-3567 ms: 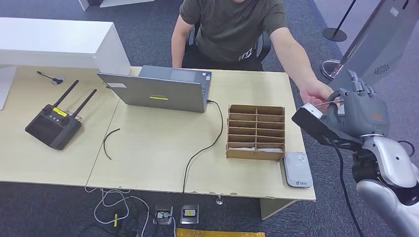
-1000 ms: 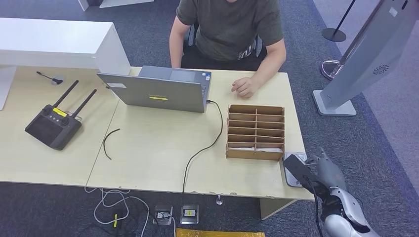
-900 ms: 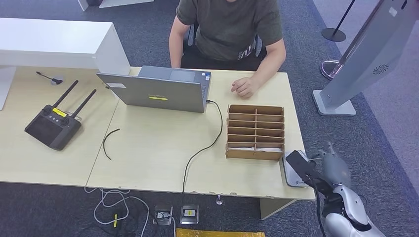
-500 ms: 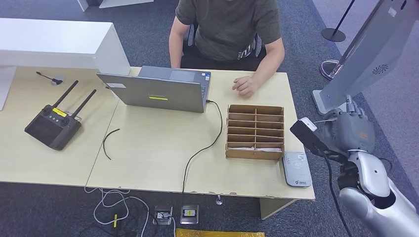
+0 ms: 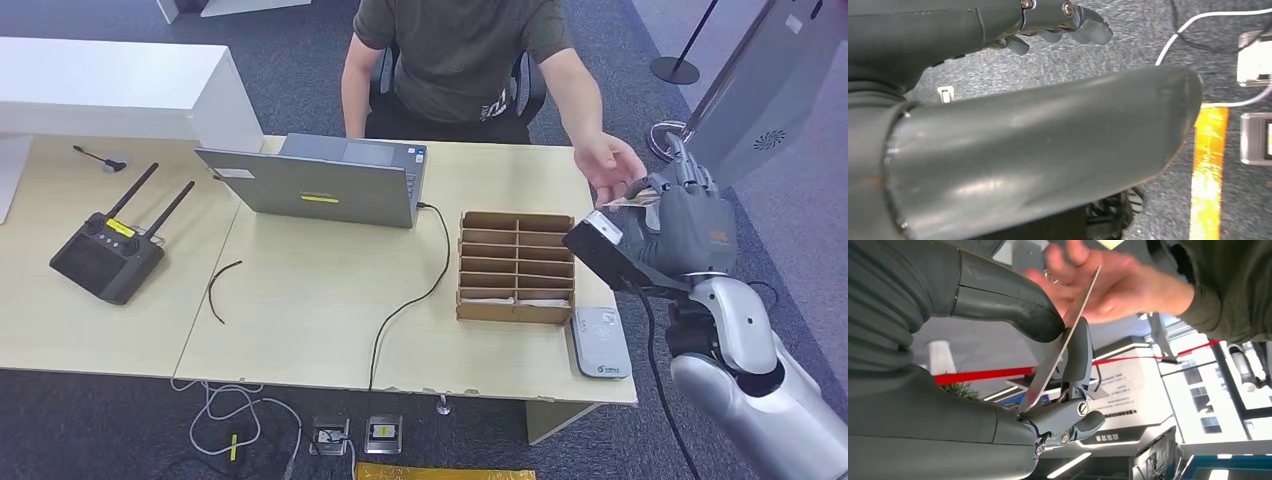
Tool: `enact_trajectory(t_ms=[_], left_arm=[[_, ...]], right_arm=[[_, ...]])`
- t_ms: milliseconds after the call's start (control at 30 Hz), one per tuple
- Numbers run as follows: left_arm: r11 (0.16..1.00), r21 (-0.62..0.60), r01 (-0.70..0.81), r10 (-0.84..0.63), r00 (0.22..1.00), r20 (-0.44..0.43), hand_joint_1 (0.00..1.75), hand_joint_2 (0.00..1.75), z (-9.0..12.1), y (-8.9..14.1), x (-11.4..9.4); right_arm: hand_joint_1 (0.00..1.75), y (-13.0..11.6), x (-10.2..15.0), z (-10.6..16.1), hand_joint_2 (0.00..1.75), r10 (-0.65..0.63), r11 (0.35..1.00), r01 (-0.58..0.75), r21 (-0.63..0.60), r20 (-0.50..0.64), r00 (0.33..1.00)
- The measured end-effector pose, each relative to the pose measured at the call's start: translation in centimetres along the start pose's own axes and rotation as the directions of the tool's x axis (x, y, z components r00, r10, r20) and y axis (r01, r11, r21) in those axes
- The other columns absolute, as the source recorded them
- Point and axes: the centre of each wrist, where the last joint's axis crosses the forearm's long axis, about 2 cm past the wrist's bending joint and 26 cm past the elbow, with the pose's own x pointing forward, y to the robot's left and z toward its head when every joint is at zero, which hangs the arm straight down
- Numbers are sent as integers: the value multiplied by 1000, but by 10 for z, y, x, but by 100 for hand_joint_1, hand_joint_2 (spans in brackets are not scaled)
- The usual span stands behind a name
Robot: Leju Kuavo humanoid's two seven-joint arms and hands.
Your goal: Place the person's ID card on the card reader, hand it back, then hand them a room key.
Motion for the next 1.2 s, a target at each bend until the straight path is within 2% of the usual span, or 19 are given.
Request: enact_trajectory(t_ms=[167, 467, 500, 600, 633, 733, 1000, 1200], left_arm=[[1000, 1, 6, -6, 1000, 8, 0, 0, -1, 0, 5], [1000, -1, 8, -8, 1000, -29, 0, 0, -1, 0, 3], [1000, -1, 5, -5, 999, -32, 0, 0, 0, 0, 3], [1000, -1, -1, 1, 999, -33, 0, 0, 0, -1, 2], [1000, -1, -2, 2, 1000, -29, 0, 0, 0, -1, 2], [1000, 0, 1, -1, 1000, -14, 0, 0, 1, -2, 3], [1000, 12, 24, -25, 1000, 9, 0, 0, 1, -2, 5], [1000, 9, 27, -27, 1000, -5, 0, 0, 2, -3, -1]], right_arm=[[175, 16, 5, -3, 175, -31, 999, 31, 10, -4, 1000], [175, 36, 7, -4, 175, -25, 998, 27, 53, -37, 999], [160, 38, 7, -4, 175, -23, 998, 26, 58, -39, 999], [29, 44, 6, -4, 175, -19, 997, 23, 68, -47, 999], [0, 45, 6, -4, 131, -19, 997, 22, 70, -49, 999], [0, 50, 5, -4, 0, -20, 997, 24, 74, -55, 998], [0, 57, 4, -4, 0, 20, 994, -13, 106, -69, 997], [0, 63, 0, 5, 0, 67, 979, -46, 200, -100, 993]])
